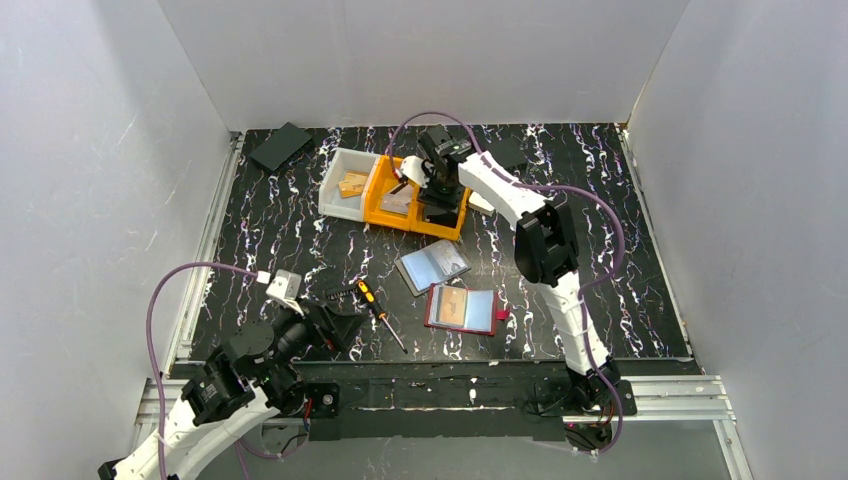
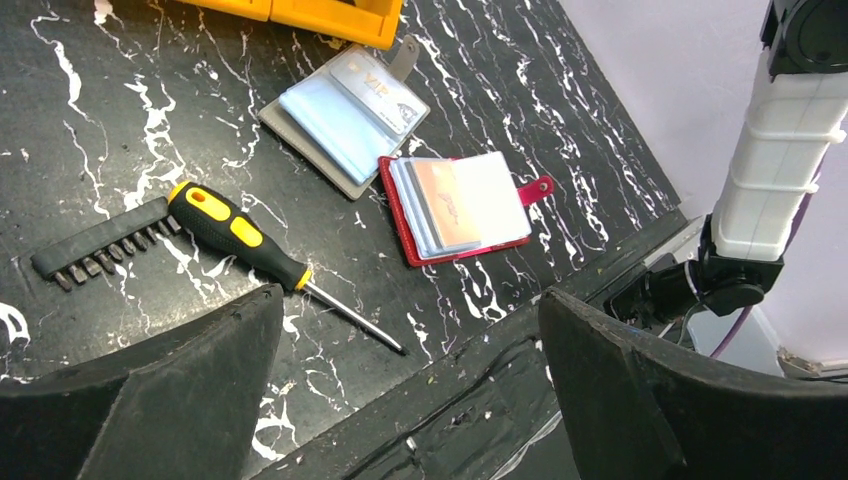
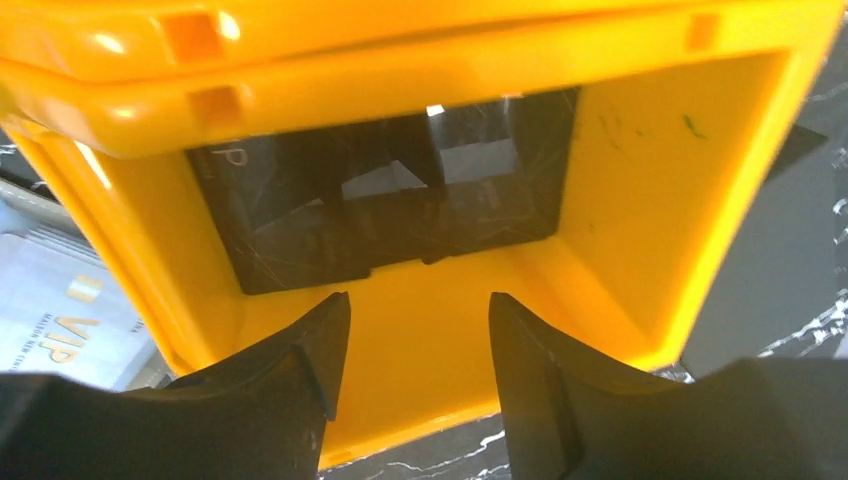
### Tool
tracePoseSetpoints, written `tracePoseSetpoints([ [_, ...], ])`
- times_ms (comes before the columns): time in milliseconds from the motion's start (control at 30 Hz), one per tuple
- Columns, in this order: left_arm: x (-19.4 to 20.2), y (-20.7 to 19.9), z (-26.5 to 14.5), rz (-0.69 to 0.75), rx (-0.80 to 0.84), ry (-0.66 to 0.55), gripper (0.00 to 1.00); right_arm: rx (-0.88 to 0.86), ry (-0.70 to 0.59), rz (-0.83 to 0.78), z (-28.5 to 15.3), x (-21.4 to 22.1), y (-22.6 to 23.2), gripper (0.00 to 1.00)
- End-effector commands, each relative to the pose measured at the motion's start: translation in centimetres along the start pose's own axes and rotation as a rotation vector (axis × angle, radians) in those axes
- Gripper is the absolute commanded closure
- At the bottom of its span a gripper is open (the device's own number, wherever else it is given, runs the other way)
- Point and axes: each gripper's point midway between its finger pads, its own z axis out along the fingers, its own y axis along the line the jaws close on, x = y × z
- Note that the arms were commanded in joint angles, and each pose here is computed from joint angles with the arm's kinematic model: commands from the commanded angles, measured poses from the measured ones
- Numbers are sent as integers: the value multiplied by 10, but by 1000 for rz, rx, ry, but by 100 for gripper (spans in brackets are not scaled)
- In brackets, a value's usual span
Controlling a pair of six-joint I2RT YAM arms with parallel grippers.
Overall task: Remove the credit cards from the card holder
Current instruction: Place the credit card in the storage box, then reset both arms
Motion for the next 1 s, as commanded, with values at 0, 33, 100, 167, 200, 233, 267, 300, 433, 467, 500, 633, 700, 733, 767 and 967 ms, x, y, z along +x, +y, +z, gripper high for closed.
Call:
tracePoseSetpoints([
  [0,-21,-15,-4,2,46,-47,2,175,-126,59,-75,-23,-42,36],
  [33,-24,-17,-3,8,45,-41,2,182,-143,68,-87,-23,-43,34],
  [100,-29,-21,0,30,33,-17,2,184,-202,98,-117,-24,-42,31],
  [167,-41,-26,2,69,11,-1,2,157,-271,135,-147,-19,-38,25],
  [200,-44,-26,6,108,-13,22,2,135,-321,148,-163,-16,-34,20],
  [233,-53,-28,6,125,-23,14,2,119,-363,165,-178,-10,-30,16],
  [267,-56,-27,10,158,-49,27,2,118,-410,195,-193,-2,-30,12],
  [300,-64,-28,11,177,-63,20,2,109,-455,216,-209,8,-28,8],
  [433,-92,-32,14,238,-122,21,2,160,-634,354,-269,62,-24,2],
  [467,-99,-33,14,246,-135,24,2,188,-658,391,-281,75,-23,2],
  [500,-105,-34,15,255,-144,31,2,225,-679,430,-294,85,-20,2],
  [633,-128,-34,25,237,-170,89,2,357,-709,589,-330,123,-11,2],
  [700,-139,-31,33,193,-176,123,2,422,-742,651,-350,135,-7,1],
  [733,-145,-28,37,156,-173,137,2,443,-756,681,-356,139,-6,2],
  [767,-153,-25,40,123,-179,135,2,459,-769,705,-362,142,-5,2],
  [967,-218,-9,42,-141,-132,-10,2,562,-815,918,-392,158,-22,2],
])
